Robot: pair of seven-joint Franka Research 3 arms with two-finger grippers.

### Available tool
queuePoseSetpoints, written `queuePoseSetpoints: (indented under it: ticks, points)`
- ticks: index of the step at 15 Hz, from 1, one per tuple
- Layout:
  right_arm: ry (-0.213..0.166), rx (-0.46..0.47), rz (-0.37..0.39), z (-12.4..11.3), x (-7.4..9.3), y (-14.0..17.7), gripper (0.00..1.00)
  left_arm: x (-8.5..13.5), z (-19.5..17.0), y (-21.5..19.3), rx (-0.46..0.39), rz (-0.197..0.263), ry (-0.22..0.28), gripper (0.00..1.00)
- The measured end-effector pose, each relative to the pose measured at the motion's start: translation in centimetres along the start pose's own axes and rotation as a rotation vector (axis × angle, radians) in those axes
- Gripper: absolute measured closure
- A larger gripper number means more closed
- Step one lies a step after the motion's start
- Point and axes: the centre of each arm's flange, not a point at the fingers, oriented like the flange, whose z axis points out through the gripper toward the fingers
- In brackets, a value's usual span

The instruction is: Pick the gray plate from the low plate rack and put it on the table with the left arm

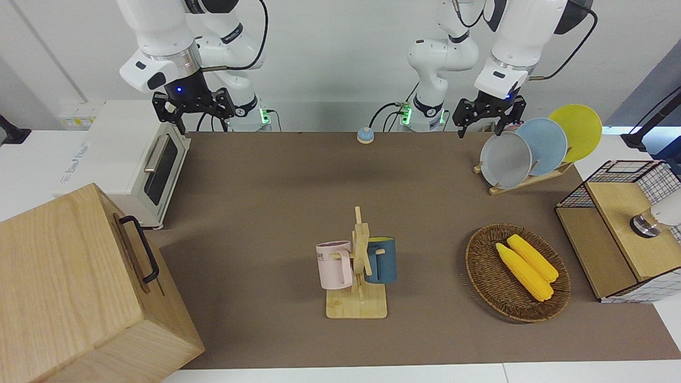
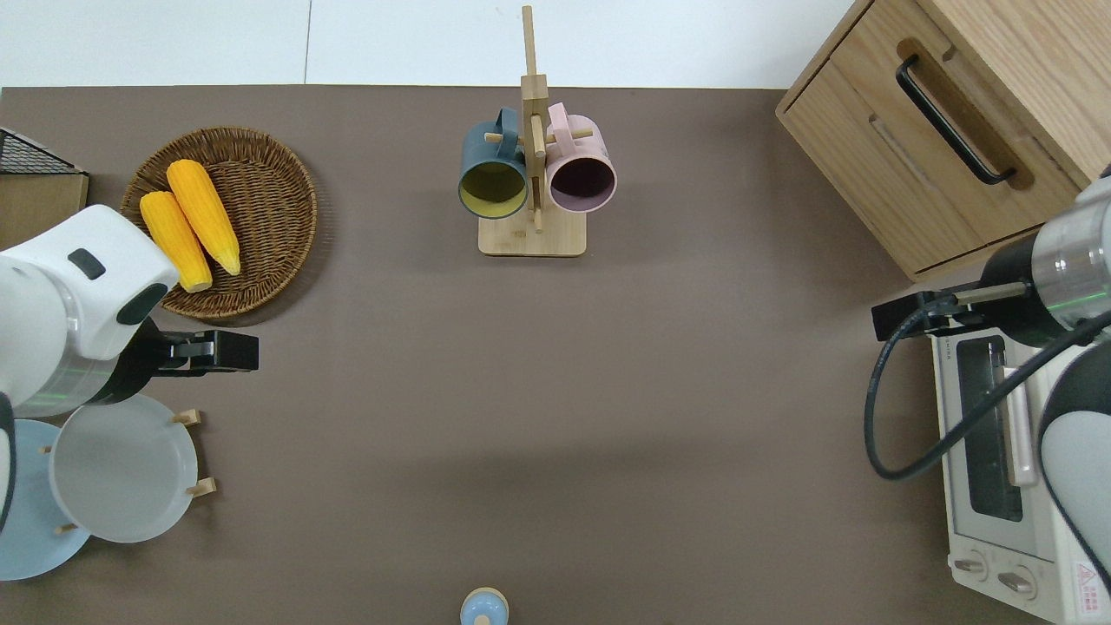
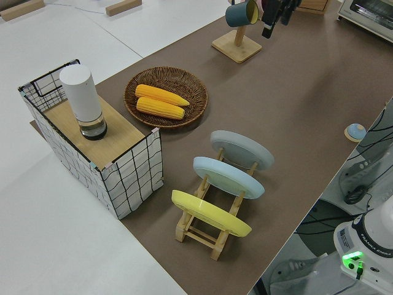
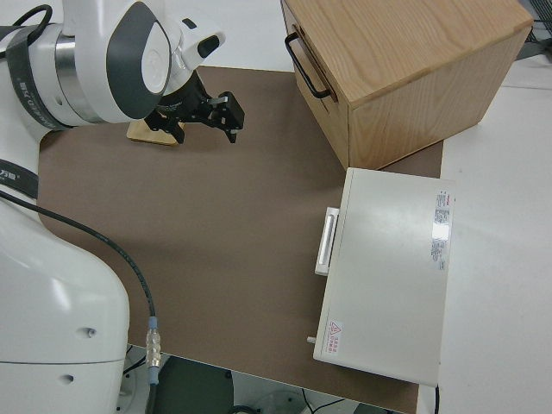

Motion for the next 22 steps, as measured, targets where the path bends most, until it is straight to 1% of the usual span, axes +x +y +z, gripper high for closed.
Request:
queuePoseSetpoints:
  ticks: [5,7,11,14,18,22]
  points:
    - [0.0,0.0,0.0,0.0,0.0,0.0,0.01,-0.6,0.6,-0.8,0.044,0.021,-0.044,0.0]
    - [0.0,0.0,0.0,0.0,0.0,0.0,0.01,-1.0,0.7,-1.9,0.066,0.039,-0.053,0.0]
    - [0.0,0.0,0.0,0.0,0.0,0.0,0.01,-2.0,0.4,-5.3,0.065,0.067,-0.072,0.0]
    - [0.0,0.0,0.0,0.0,0.0,0.0,0.01,-3.0,0.3,-9.0,0.089,0.066,-0.079,0.0]
    - [0.0,0.0,0.0,0.0,0.0,0.0,0.01,-4.4,0.5,-12.3,0.118,0.053,-0.09,0.0]
    - [0.0,0.0,0.0,0.0,0.0,0.0,0.01,-5.4,0.7,-16.0,0.107,0.054,-0.094,0.0]
